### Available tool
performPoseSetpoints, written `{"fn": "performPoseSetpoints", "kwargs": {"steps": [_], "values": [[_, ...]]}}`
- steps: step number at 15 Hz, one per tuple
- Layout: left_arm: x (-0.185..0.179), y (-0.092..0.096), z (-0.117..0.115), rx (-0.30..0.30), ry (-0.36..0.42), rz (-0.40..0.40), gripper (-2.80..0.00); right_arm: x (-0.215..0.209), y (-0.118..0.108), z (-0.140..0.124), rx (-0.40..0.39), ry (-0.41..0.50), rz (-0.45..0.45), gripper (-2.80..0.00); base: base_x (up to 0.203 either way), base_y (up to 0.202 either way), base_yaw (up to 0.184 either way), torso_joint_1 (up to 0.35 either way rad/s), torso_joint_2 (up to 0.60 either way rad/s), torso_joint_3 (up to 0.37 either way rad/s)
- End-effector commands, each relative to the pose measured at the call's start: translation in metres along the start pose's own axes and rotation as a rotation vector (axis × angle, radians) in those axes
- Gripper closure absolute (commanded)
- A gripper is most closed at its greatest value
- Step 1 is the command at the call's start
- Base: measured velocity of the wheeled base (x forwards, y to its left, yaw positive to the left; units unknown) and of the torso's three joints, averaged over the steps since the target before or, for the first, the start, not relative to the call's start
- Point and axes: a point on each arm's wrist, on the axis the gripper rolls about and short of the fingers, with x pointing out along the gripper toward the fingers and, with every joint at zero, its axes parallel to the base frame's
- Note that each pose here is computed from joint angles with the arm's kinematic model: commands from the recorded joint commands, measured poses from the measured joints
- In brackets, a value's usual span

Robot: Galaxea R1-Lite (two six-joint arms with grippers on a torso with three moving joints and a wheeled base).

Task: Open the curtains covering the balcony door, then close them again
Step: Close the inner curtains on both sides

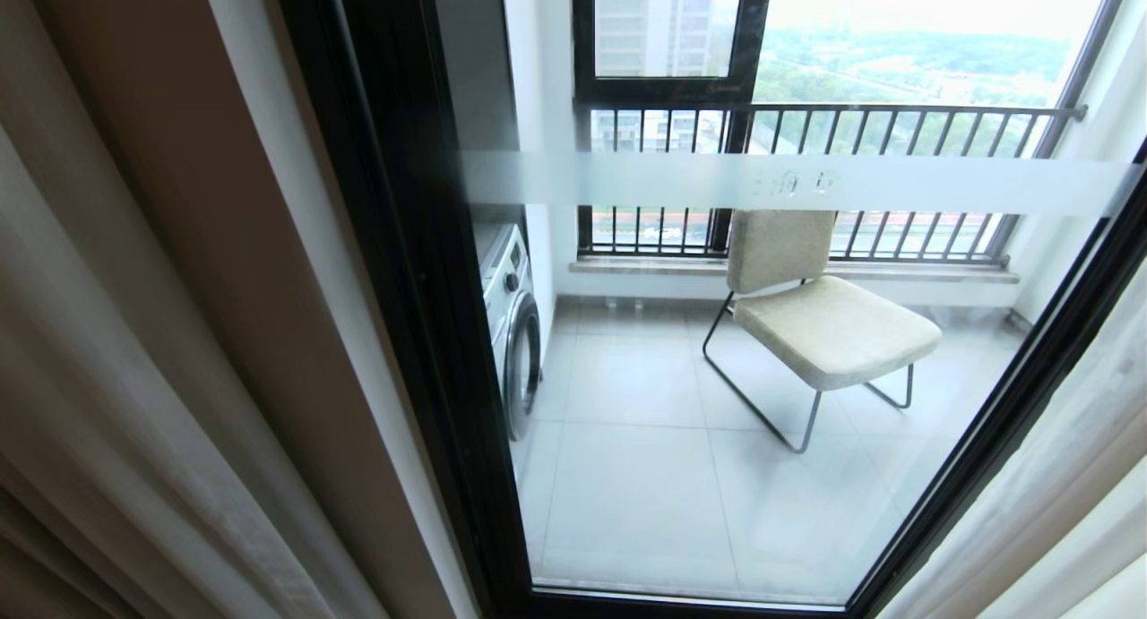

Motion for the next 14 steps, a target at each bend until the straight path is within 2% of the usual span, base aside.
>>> {"fn": "performPoseSetpoints", "kwargs": {"steps": [1, 3, 5, 9, 11, 14], "values": [[0.000, 0.000, 0.000, -0.001, -0.003, 0.002, 0.00, 0.000, 0.000, 0.000, -0.001, 0.000, 0.000, 0.00, 0.000, 0.000, 0.000, 0.000, 0.00, 0.000], [-0.001, 0.000, 0.005, 0.007, -0.012, -0.001, 0.00, 0.000, 0.000, 0.000, -0.001, 0.000, 0.000, 0.00, 0.000, 0.000, 0.000, 0.000, 0.00, 0.000], [0.001, -0.002, 0.029, 0.005, -0.001, -0.004, 0.00, 0.000, 0.000, 0.000, -0.001, 0.000, 0.000, 0.00, 0.000, 0.000, 0.000, 0.000, 0.00, 0.000], [0.013, -0.005, 0.108, 0.007, -0.040, 0.020, 0.00, 0.000, 0.000, 0.000, -0.001, 0.000, 0.000, 0.00, 0.000, 0.000, 0.000, 0.000, 0.00, 0.000], [0.027, -0.006, 0.147, 0.018, -0.054, 0.114, 0.00, 0.000, 0.000, 0.000, -0.001, 0.000, 0.000, 0.00, 0.000, 0.000, 0.000, 0.000, 0.00, 0.000], [0.058, -0.003, 0.195, 0.050, -0.051, 0.414, 0.00, 0.000, 0.000, 0.000, -0.001, 0.000, 0.000, 0.00, 0.000, 0.000, 0.000, 0.000, 0.00, 0.000]]}}
